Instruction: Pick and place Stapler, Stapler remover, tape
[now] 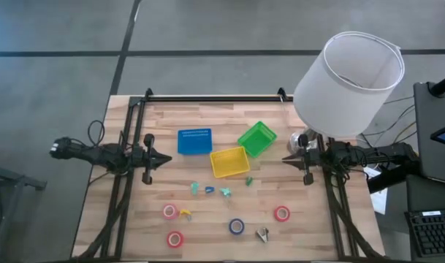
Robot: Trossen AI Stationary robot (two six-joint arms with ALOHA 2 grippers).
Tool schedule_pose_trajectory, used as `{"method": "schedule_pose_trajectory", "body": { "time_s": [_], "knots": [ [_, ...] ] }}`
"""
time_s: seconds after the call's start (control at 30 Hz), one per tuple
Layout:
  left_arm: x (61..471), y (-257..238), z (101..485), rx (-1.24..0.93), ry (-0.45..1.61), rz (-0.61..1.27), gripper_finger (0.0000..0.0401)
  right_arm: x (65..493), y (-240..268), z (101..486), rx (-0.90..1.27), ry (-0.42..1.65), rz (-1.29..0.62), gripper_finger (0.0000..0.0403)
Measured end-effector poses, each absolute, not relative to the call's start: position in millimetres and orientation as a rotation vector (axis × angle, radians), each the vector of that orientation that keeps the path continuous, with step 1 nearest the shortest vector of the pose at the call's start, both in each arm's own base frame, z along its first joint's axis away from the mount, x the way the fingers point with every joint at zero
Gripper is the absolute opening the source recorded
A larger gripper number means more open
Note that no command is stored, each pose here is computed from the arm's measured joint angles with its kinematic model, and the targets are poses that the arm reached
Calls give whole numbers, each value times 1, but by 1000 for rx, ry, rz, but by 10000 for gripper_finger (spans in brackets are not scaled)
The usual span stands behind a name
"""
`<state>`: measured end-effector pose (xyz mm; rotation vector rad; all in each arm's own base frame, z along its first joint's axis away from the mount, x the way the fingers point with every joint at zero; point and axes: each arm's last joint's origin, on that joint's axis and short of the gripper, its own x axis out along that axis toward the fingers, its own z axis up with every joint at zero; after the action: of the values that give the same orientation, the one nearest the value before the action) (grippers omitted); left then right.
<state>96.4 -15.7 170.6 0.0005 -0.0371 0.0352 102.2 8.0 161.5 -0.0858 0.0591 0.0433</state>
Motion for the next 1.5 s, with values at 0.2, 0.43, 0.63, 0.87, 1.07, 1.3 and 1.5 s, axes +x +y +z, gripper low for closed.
{"method": "schedule_pose_trajectory", "body": {
  "time_s": [0.2, 0.43, 0.63, 0.87, 1.07, 1.3, 1.5],
  "knots": [
    [96, -16, 171, 0, -37, 35, 21, 102, 8, 161, -84, 60, 43, 34],
    [96, -16, 171, 0, -37, 35, 21, 102, 8, 161, -85, 59, 43, 34],
    [96, -16, 171, 0, -38, 35, 21, 102, 8, 161, -84, 59, 43, 34],
    [96, -16, 171, 0, -37, 35, 21, 102, 8, 161, -86, 59, 43, 34],
    [96, -16, 171, 1, -37, 35, 21, 102, 8, 161, -321, 54, 50, 34],
    [96, -16, 171, -91, -44, 33, 21, 102, 8, 161, -225, 56, 54, 34],
    [96, -15, 172, -41, -54, 43, 21, 102, 8, 162, 281, 56, 30, 34]
  ]
}}
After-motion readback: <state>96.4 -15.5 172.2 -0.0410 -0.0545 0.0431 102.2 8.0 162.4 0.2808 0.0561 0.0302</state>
